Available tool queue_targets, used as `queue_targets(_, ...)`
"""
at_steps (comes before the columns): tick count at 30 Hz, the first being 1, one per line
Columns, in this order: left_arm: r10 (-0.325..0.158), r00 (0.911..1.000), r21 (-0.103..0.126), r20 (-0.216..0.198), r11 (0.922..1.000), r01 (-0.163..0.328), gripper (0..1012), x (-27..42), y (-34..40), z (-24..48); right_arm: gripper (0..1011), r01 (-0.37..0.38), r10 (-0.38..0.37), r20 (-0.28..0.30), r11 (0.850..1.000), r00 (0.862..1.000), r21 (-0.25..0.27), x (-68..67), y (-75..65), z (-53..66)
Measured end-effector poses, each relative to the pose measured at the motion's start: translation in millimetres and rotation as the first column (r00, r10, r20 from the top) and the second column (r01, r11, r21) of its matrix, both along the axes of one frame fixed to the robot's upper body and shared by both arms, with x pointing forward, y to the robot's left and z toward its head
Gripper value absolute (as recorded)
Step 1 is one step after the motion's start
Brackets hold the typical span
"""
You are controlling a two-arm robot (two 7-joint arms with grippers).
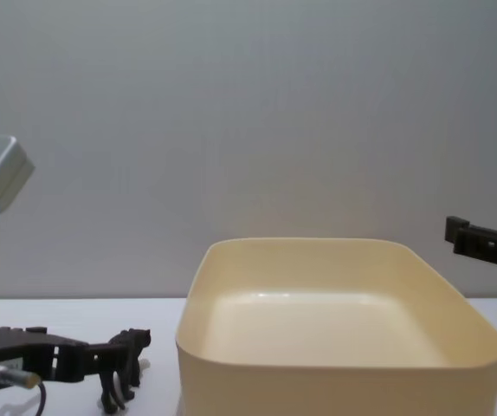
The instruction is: Pick up the toy alternately with two hands and place it into the central storage box.
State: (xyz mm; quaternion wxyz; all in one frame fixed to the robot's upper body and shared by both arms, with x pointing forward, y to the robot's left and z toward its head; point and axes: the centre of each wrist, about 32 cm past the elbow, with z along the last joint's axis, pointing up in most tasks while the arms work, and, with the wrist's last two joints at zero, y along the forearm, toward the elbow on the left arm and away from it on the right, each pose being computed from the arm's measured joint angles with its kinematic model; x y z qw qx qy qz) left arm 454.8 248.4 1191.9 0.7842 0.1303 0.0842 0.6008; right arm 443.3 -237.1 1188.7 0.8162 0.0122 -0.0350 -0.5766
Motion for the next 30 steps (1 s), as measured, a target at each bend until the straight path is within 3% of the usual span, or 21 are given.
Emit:
queue_targets(13, -0.027, 0.9994, 0.007, -0.023, 0.9996, 0.027, 1001, 20.3, 1.1, -5.8, 1001, 0.0, 0.0, 0.0, 1.0, 1.0, 0.0, 0.0, 0.0, 0.0)
queue_targets(23, -0.05, 0.9981, -0.004, -0.035, 0.9987, 0.05, 1001, 32.8, 1.2, -10.0, 1001, 0.0, 0.0, 0.0, 1.0, 1.0, 0.0, 0.0, 0.0, 0.0)
queue_targets(30, -0.061, 0.9975, -0.01, -0.037, 0.9981, 0.061, 862, 37.9, 0.9, -11.4, 1001, 0.0, 0.0, 0.0, 1.0, 1.0, 0.0, 0.0, 0.0, 0.0)
